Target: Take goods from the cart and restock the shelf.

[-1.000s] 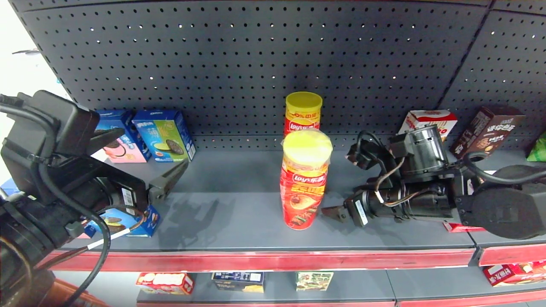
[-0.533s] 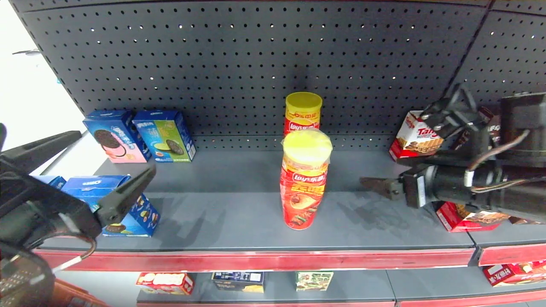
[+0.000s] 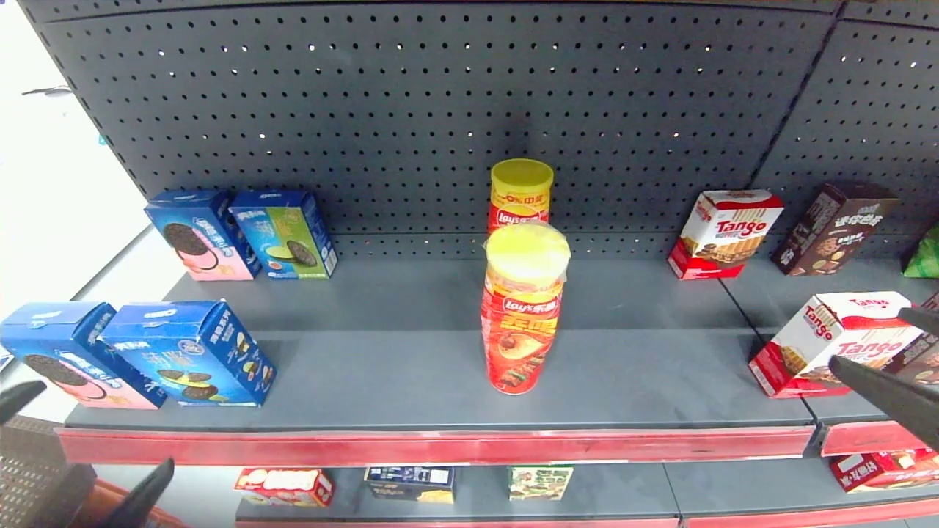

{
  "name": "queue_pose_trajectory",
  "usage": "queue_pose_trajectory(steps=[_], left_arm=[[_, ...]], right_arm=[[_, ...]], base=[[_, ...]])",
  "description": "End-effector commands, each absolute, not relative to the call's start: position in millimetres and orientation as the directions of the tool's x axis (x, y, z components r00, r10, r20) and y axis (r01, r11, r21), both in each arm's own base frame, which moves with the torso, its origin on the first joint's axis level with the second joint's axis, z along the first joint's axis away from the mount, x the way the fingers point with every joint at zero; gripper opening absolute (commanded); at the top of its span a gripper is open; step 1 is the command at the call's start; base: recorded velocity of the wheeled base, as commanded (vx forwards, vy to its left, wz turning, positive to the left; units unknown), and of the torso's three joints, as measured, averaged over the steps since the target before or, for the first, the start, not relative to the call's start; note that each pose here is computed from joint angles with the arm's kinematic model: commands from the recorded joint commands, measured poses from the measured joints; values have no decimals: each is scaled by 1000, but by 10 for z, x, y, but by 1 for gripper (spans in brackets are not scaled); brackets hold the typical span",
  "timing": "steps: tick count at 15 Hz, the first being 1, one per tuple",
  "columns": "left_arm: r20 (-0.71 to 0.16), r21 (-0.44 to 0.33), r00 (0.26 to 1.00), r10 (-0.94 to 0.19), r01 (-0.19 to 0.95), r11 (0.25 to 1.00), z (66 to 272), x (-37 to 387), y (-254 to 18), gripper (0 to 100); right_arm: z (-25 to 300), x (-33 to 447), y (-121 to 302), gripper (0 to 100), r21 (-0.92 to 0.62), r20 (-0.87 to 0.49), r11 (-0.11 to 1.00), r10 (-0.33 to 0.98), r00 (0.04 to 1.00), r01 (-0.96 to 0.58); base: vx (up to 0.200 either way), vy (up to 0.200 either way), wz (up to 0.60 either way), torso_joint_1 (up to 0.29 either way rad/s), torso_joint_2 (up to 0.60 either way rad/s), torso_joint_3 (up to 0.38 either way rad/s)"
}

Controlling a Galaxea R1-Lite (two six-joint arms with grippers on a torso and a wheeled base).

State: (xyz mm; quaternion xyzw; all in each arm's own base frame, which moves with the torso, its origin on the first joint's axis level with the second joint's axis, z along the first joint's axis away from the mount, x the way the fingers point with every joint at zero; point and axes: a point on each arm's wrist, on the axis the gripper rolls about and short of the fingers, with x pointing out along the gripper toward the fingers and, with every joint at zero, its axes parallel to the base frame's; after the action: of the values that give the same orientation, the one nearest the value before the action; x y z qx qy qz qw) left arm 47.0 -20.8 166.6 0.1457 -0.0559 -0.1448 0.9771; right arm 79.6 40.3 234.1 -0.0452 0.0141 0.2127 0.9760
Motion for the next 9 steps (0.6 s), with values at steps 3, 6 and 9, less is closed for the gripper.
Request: queue_pose_trajectory(steps=[3, 6, 9], left_arm=[[-11, 317, 951, -309, 297, 901, 1282, 129, -22, 100], [-45, 328, 963, -265, 265, 907, 1024, 41, 31, 100], [-85, 331, 981, -176, 194, 923, 896, -43, 68, 100]], right_arm=[[1587, 60, 7, 100, -69, 92, 939, 342, 935, -337], [1154, -13, -24, 100, -74, 8, 958, 279, 960, -277], [869, -89, -46, 100, -79, -70, 975, 200, 977, -206]], base=[[0, 0, 0, 0, 0, 0], [0, 0, 0, 0, 0, 0], [0, 0, 0, 0, 0, 0]])
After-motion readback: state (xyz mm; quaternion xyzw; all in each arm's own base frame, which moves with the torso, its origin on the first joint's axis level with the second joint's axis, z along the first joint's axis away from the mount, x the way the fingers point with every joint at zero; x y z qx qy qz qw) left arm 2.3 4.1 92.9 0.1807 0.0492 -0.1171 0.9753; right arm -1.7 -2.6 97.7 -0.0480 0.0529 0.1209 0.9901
